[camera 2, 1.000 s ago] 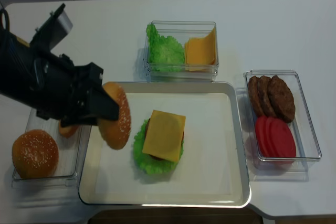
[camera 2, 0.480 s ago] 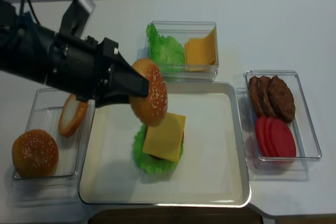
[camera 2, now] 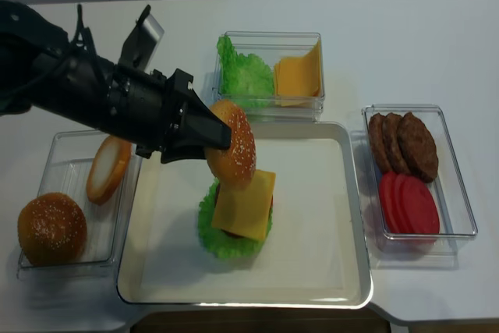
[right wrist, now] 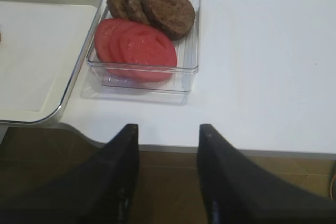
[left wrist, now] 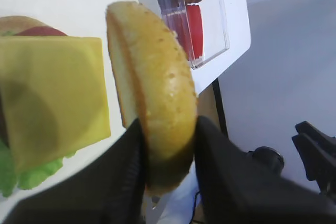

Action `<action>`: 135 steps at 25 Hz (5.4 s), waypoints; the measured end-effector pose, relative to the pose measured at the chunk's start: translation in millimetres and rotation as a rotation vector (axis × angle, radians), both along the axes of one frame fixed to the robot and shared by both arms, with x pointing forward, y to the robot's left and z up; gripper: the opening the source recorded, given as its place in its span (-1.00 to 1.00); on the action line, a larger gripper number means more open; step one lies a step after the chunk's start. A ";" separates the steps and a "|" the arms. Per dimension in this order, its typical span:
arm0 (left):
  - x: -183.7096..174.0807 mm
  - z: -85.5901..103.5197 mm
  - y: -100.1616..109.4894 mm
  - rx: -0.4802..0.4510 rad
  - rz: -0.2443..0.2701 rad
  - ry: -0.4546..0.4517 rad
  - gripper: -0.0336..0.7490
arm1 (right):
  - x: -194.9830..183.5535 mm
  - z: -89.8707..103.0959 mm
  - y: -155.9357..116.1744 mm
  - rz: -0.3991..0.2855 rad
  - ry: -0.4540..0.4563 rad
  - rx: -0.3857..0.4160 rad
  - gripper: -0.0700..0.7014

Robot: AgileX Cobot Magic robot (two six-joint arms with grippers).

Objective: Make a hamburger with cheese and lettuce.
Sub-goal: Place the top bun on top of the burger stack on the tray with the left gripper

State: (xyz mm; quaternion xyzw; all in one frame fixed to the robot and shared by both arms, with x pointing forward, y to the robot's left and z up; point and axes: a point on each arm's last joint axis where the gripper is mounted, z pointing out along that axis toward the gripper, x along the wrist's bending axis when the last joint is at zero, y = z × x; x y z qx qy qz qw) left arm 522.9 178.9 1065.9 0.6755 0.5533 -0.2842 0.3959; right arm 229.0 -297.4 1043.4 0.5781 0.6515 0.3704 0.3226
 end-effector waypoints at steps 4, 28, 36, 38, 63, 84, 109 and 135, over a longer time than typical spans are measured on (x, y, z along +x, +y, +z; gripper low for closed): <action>4.4 -10.2 -6.9 -0.003 -0.019 0.016 -0.39 | 0.0 0.0 0.0 0.000 0.000 0.000 -0.04; 10.9 -31.1 -21.3 -0.005 -0.059 0.061 -0.39 | 0.0 0.0 0.0 0.000 0.000 0.000 -0.04; 15.9 -45.3 -24.6 0.003 -0.061 0.102 -0.39 | 0.0 0.0 0.0 -0.001 0.000 0.002 -0.04; 16.2 -46.7 -25.2 0.004 -0.063 0.107 -0.39 | 0.0 0.0 0.0 -0.001 0.000 0.002 -0.04; 15.3 -48.1 -23.7 0.040 -0.062 0.141 -0.39 | 0.0 0.0 0.0 0.000 0.000 0.001 -0.04; 14.0 -49.9 -21.9 0.075 -0.056 0.178 -0.32 | 0.0 0.0 0.0 0.000 0.000 0.001 -0.04; 10.8 -58.2 -14.4 0.200 -0.068 0.210 -0.07 | 0.0 0.0 0.0 0.000 0.000 0.001 -0.04; 33.6 -14.6 4.4 0.490 0.016 0.052 0.13 | 0.0 0.0 0.0 0.000 0.000 0.001 -0.04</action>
